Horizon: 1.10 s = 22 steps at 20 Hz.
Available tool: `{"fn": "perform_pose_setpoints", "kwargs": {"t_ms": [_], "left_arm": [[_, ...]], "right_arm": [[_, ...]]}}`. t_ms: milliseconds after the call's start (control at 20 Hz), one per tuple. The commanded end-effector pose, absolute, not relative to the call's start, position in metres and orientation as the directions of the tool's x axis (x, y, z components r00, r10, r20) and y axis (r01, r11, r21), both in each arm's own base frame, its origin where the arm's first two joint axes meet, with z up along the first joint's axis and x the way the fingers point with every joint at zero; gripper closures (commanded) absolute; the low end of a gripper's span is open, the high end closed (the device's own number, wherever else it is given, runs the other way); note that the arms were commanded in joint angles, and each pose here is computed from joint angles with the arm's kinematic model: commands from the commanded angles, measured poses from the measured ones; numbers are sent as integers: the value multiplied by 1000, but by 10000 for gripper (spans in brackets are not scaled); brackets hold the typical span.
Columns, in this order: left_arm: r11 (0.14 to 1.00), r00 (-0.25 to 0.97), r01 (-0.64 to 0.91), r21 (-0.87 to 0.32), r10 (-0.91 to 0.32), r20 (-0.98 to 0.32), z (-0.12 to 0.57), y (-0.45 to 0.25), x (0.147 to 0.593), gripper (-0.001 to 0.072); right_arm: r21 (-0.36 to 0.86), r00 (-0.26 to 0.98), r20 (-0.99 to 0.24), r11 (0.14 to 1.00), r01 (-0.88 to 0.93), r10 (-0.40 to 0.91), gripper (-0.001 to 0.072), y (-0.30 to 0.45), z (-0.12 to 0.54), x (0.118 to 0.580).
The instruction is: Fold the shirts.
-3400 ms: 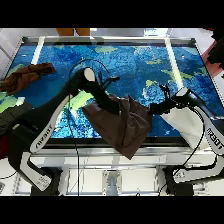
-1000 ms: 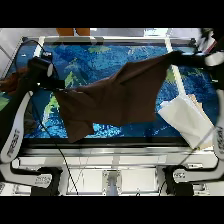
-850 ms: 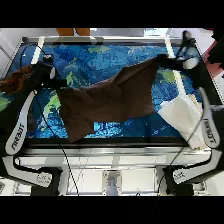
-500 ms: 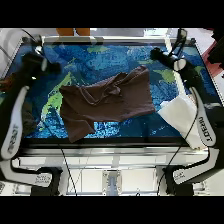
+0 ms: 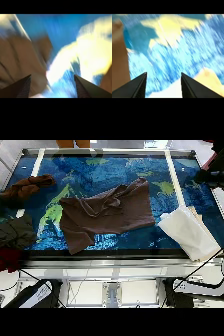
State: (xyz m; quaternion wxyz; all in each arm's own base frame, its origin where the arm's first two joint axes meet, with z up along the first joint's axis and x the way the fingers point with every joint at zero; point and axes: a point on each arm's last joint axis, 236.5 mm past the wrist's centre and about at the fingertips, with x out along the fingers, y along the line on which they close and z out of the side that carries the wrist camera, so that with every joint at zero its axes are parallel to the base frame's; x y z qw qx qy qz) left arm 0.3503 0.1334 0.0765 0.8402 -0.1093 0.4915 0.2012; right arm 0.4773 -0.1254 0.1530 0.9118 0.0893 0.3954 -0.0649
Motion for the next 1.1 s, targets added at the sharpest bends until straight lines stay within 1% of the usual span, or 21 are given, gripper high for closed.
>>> {"fn": "perform_pose_setpoints", "kwargs": {"t_ms": [0,50,150,250,300,400,500,600,650,700,750,800,900,1000,1050], "left_arm": [[839,471,-361,-407,-212,-856,-8,51,337,140],[808,476,-360,-467,-271,-836,-26,37,339,139],[756,436,-352,-551,-388,-812,-53,13,341,139],[728,393,-342,-595,-465,-794,-75,-6,346,138],[712,393,-349,-610,-480,-785,-84,-11,353,138],[694,437,-346,-631,-476,-763,-91,-15,370,138],[694,464,-340,-635,-463,-755,-93,-17,379,147],[718,459,-317,-620,-456,-762,-95,-22,381,252],[726,453,-305,-616,-459,-764,-96,-27,381,327],[740,450,-282,-611,-460,-765,-96,-31,381,474],[754,444,-253,-607,-467,-765,-96,-37,381,572],[762,435,-232,-605,-474,-765,-96,-43,380,692],[761,432,-228,-607,-480,-764,-95,-45,379,696],[761,433,-230,-607,-479,-764,-95,-45,380,696],[761,433,-229,-607,-479,-764,-95,-45,379,697]], "right_arm": [[135,590,-807,980,145,24,234,-117,145,443],[171,586,-808,977,126,66,234,-107,142,442],[240,575,-804,967,89,147,234,-89,133,442],[308,569,-791,950,57,222,234,-72,124,442],[339,564,-785,940,44,256,234,-64,121,442],[381,558,-771,924,20,306,234,-52,119,441],[391,563,-759,920,-5,326,234,-46,122,443],[408,573,-745,913,-12,341,234,-42,125,445],[422,576,-737,907,-16,353,234,-39,127,446],[429,575,-734,903,-18,361,234,-37,128,446],[434,564,-739,901,-21,369,234,-35,126,443],[437,535,-755,899,-21,379,235,-33,121,437],[480,407,-801,877,-6,440,235,-19,93,408],[549,209,-823,834,54,528,234,8,41,362],[572,136,-818,815,96,558,234,23,11,342]]}}
